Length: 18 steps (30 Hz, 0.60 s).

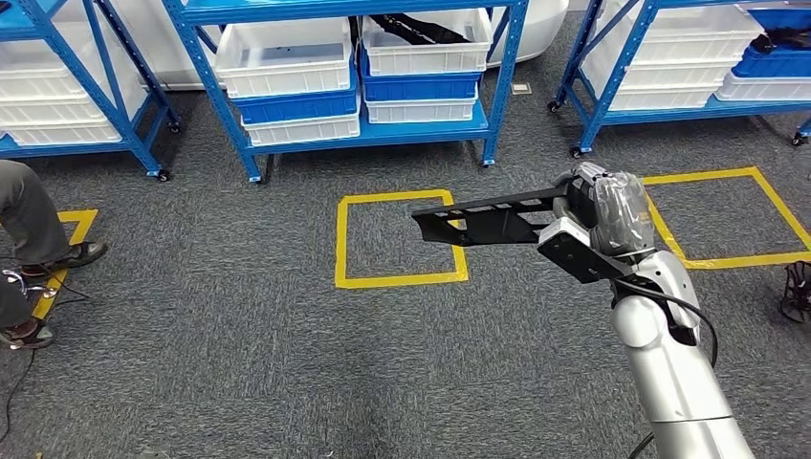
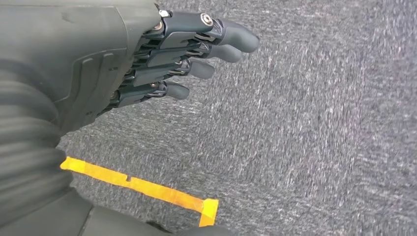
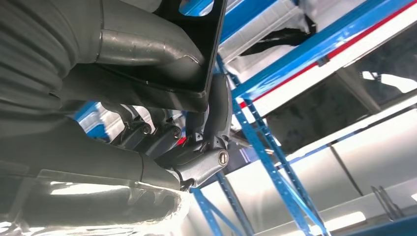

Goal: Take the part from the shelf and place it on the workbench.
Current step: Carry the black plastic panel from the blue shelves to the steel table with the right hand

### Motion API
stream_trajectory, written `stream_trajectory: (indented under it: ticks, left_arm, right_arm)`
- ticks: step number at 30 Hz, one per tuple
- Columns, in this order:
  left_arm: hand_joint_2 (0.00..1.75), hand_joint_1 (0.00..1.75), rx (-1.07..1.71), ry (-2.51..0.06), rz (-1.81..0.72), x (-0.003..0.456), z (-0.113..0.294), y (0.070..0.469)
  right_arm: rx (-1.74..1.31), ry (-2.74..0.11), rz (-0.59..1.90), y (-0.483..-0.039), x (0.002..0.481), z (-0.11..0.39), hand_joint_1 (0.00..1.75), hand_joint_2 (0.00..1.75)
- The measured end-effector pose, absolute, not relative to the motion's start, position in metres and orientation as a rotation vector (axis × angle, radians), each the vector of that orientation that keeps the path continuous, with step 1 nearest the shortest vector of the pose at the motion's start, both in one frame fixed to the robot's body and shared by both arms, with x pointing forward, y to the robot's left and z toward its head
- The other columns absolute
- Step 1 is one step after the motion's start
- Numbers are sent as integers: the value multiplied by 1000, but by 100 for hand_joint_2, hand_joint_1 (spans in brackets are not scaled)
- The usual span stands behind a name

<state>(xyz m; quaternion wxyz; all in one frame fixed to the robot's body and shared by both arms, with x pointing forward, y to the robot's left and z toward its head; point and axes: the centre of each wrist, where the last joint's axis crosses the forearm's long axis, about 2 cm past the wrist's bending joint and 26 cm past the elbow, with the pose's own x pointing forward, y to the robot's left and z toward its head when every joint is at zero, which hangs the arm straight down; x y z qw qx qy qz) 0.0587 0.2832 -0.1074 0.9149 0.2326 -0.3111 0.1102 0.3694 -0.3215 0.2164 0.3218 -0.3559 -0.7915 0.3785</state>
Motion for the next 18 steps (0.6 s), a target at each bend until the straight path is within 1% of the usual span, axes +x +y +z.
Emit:
stream_trajectory:
  ticks: [7, 18]
  left_arm:
    - [175, 0, 500, -644, 231, 59, -107, 289]
    - [175, 0, 488, -652, 238, 63, -107, 283]
  right_arm:
    - [-946, -2094, 997, -320, 370, 221, 171, 175]
    - [-970, -2107, 998, -321, 376, 231, 171, 175]
